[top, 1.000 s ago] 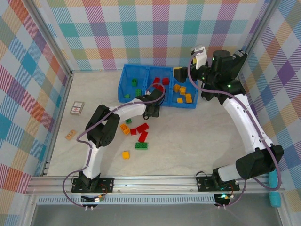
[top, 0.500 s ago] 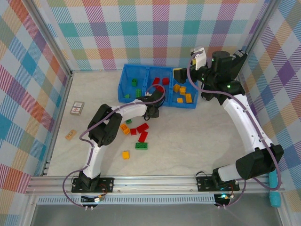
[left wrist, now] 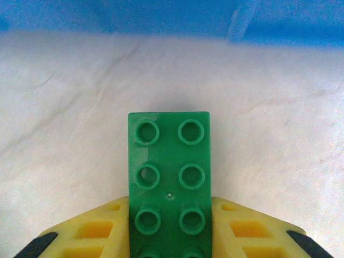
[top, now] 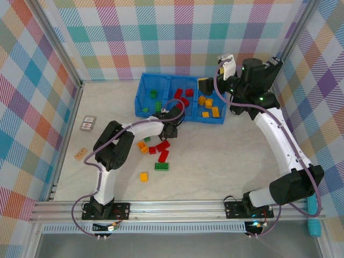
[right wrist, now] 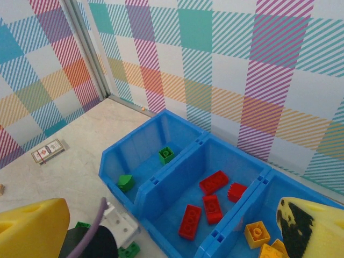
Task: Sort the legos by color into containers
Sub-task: Pick up the lego from the center of the table, then place the lego in the container.
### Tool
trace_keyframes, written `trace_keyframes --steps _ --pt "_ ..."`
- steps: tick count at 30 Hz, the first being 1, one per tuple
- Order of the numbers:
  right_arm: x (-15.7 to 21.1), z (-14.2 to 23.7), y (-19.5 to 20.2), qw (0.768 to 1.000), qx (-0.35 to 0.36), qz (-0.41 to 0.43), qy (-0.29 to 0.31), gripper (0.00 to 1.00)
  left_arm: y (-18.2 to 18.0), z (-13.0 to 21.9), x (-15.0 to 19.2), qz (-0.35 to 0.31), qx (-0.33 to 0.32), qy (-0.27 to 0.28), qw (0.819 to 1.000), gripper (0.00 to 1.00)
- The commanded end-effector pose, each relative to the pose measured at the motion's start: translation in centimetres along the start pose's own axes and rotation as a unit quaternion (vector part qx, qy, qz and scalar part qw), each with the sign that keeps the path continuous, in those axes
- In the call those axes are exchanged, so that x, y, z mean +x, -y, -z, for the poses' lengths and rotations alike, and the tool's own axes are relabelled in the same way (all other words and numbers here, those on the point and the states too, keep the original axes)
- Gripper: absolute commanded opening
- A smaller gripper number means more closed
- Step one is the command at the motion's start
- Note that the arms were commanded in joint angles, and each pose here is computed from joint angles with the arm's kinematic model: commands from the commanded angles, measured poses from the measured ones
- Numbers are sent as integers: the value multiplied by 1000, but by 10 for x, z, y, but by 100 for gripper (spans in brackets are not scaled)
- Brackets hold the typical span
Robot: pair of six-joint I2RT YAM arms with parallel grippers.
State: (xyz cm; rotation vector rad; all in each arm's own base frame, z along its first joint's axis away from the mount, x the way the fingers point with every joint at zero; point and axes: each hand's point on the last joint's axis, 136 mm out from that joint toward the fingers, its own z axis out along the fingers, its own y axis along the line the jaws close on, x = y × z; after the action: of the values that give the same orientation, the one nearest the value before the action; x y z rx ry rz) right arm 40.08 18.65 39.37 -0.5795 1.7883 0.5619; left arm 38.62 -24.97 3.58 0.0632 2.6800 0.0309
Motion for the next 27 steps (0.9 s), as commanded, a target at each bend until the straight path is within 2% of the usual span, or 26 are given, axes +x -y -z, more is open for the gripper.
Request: trace_keyframes --steps 1,8,12,19,27 --pt "-16 9 -5 999 -6 25 32 99 -17 43 -10 8 -9 19 1000 30" --pt "-16 8 -5 999 -8 26 33 99 -37 111 -73 -9 -25 115 993 30" --pt "-15 7 -6 999 -12 24 31 99 -58 121 -117 18 -6 161 987 30" --pt "-14 5 -3 999 -7 23 30 99 -82 92 -172 41 7 181 983 29" --pt "-12 3 0 999 -1 42 24 99 -96 25 -188 86 31 147 985 29"
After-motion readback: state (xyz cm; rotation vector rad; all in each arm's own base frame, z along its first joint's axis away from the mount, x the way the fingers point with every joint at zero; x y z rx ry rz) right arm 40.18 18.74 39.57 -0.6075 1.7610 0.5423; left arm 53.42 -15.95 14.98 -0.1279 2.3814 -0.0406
